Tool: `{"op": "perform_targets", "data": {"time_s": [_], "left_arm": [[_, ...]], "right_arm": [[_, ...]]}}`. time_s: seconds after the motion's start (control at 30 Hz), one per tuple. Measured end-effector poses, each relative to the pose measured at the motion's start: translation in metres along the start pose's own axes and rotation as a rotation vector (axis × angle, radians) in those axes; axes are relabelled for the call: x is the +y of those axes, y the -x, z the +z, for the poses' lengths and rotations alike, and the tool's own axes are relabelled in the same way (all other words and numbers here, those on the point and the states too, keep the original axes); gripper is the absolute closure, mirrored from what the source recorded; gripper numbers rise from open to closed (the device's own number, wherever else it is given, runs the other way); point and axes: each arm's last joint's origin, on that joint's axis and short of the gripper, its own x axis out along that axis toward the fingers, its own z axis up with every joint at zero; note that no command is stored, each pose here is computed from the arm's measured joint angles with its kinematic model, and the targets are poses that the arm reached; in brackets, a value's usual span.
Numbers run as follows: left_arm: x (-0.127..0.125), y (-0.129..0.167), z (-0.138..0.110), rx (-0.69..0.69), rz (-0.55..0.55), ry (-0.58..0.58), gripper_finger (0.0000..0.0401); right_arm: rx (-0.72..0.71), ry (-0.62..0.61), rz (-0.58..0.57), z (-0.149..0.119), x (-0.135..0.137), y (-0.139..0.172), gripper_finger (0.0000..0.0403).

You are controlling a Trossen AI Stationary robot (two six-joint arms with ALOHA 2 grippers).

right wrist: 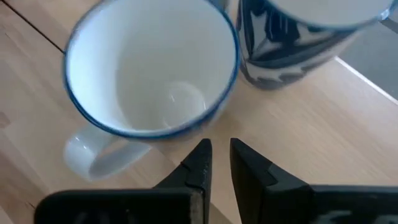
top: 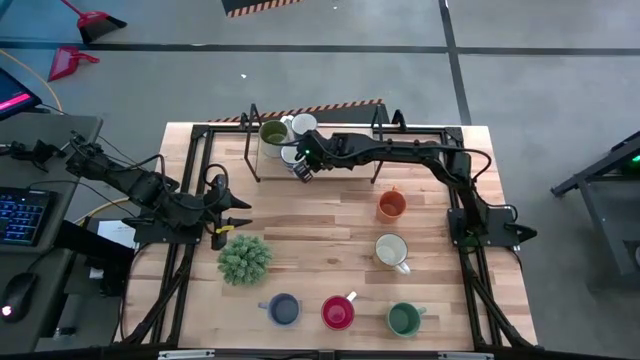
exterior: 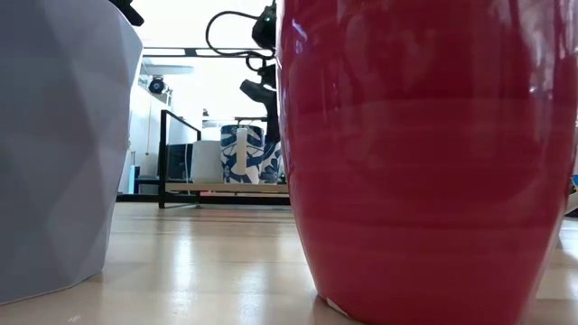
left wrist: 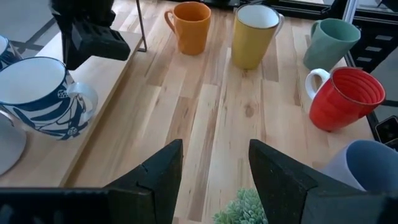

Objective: Place coffee mugs
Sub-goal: Put the blue mug on the shelf aligned with the other white mug

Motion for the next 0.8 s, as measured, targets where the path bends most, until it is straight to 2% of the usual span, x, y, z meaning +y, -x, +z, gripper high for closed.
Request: {"op": "perform_targets", "data": {"time_s": [0.23,0.8], "left_arm": [[0.000,0.000,0.000,0.000,0.001,0.000,0.0227],[0.000,0.000,0.000,0.001,0.001,0.000,0.0227]], "right_arm": [[-0.050,-0.006,0.070,0.008,0.001,-0.001,0.0366],[-0.083,-0.009,0.149,0.013,0.005,0.000,0.0366]]}}
